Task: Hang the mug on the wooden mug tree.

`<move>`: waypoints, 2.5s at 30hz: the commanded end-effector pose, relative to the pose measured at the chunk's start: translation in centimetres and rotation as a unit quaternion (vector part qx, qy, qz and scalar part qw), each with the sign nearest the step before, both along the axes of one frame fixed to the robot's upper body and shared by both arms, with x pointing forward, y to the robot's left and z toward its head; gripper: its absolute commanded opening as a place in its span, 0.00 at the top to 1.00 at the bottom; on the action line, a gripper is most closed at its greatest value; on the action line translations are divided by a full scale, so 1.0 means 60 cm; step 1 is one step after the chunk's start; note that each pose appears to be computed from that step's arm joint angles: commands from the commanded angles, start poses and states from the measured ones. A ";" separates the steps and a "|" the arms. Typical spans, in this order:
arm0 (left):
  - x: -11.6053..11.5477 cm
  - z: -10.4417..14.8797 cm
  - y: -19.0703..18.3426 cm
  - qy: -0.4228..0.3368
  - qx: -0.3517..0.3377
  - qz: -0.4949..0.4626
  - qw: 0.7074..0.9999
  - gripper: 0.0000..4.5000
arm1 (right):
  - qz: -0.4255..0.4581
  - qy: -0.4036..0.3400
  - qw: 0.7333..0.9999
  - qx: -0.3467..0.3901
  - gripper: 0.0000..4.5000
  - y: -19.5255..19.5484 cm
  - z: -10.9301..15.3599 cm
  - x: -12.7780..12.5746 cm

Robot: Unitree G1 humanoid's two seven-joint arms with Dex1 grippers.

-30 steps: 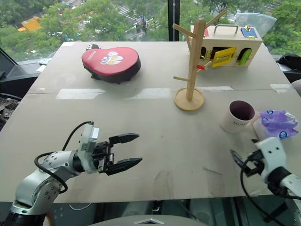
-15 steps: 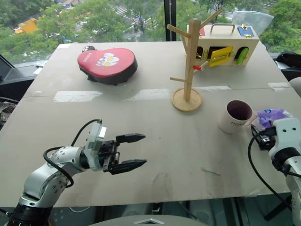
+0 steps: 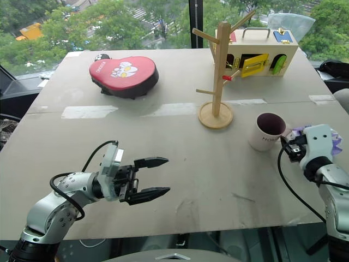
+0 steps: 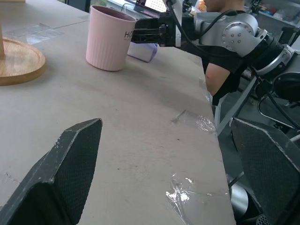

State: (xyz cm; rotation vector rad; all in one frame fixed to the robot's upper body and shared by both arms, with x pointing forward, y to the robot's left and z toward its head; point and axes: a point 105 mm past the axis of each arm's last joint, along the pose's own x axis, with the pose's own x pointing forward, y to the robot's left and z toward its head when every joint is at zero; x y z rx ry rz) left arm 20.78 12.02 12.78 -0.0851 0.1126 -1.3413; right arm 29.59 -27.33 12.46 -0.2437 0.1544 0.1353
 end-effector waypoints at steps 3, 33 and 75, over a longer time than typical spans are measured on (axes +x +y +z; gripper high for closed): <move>-0.001 0.015 -0.002 -0.030 -0.003 0.004 1.000 0.00 | 0.031 -0.027 0.999 -0.011 0.87 0.003 0.015 0.032; 0.009 0.020 -0.003 -0.038 -0.031 0.033 0.998 0.00 | 0.136 -0.118 0.984 0.020 0.99 0.032 0.118 0.034; -0.017 0.108 0.025 -0.112 -0.186 0.137 0.966 0.00 | 0.246 -0.050 0.960 -0.127 0.99 0.213 0.239 0.138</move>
